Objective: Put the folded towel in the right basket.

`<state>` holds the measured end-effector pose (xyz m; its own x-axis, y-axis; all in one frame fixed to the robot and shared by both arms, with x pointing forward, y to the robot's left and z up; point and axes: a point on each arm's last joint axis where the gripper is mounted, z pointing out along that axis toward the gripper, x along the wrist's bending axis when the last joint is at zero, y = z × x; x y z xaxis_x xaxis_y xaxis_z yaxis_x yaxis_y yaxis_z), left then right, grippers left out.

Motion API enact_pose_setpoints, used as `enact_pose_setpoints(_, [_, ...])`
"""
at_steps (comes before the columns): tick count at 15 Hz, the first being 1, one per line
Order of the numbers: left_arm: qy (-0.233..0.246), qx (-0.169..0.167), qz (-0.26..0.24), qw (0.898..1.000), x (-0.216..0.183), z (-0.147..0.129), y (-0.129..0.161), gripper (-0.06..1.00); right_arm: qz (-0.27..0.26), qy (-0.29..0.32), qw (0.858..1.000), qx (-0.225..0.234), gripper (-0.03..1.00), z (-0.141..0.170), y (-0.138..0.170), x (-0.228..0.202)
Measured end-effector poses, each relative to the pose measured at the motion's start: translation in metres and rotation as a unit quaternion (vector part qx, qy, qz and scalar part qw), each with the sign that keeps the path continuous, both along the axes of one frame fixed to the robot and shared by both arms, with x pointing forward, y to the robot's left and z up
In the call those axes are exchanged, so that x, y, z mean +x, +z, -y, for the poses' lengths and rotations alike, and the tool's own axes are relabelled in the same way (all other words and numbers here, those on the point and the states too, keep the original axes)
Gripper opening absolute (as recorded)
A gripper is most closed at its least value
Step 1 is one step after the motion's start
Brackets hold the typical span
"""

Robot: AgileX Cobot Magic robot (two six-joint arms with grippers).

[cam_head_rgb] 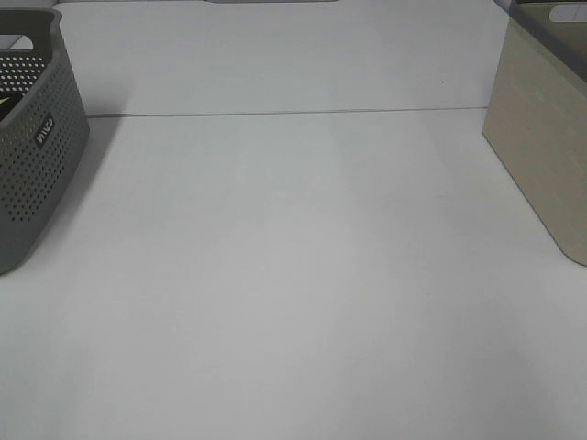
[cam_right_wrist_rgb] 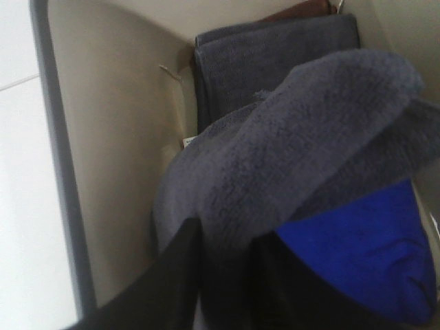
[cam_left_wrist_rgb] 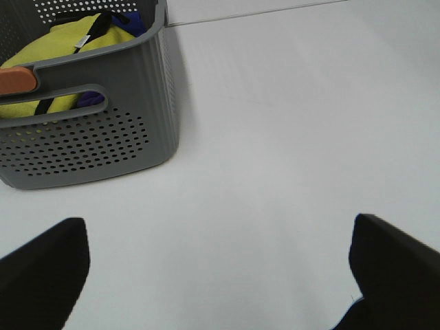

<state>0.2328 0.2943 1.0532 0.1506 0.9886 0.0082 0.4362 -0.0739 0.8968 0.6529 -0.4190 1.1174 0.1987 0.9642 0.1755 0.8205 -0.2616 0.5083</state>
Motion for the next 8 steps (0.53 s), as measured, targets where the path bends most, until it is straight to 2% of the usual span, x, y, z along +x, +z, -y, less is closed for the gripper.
enact_pose_setpoints(3, [0.0,0.0,0.0,1.0,0.0,0.0,0.0,0.98,-0.025,0.0,1.0,0.008,0.58,0.003,-0.022,0.01])
enact_pose_setpoints(4, [0.0,0.0,0.0,1.0,0.0,0.0,0.0,0.98,-0.025,0.001,1.0,0.009,0.64,0.002,-0.022,0.01])
enact_pose_setpoints(6, [0.0,0.0,0.0,1.0,0.0,0.0,0.0,0.98,-0.02,0.014,1.0,0.006,0.68,-0.009,-0.016,0.01])
enact_pose_setpoints(8, [0.0,0.0,0.0,1.0,0.0,0.0,0.0,0.98,-0.016,0.053,0.998,0.002,0.69,-0.042,-0.006,0.01])
